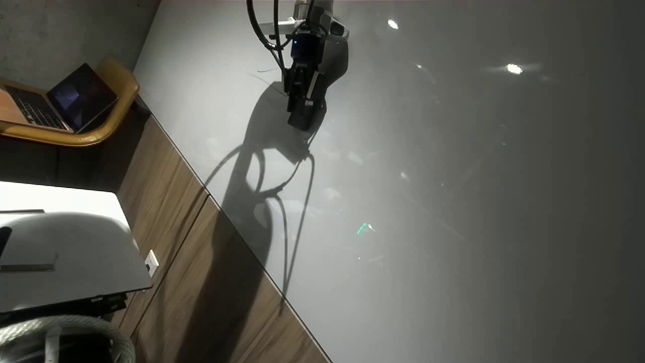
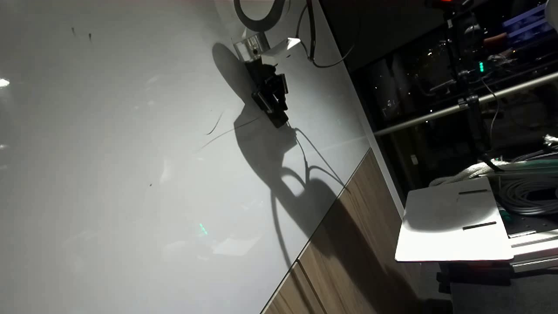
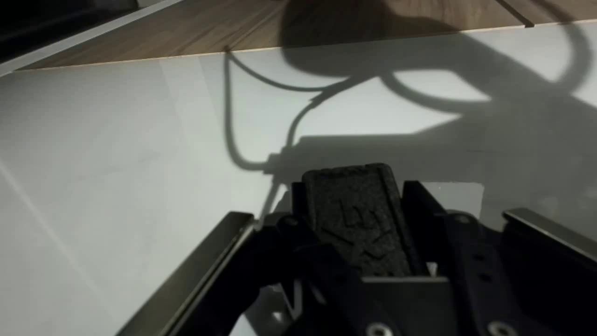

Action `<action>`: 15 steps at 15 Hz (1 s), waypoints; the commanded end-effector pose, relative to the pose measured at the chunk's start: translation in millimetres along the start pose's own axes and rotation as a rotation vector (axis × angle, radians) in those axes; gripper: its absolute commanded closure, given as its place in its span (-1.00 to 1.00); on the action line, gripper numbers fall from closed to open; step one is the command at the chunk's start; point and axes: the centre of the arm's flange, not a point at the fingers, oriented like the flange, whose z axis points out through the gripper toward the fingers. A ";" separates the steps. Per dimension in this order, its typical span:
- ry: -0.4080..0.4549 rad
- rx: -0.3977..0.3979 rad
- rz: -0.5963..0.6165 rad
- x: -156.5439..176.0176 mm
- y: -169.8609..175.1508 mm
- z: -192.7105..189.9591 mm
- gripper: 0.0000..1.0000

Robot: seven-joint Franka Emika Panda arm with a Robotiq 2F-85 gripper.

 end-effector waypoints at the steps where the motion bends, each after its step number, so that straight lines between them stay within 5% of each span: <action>1: 0.076 0.057 0.069 1.6 37.9 -9.9 0.43; 7: 0.175 0.062 0.113 -11.9 33.1 -39.5 0.43; 15: 0.193 0.071 0.080 -16.3 0.2 -32.0 0.43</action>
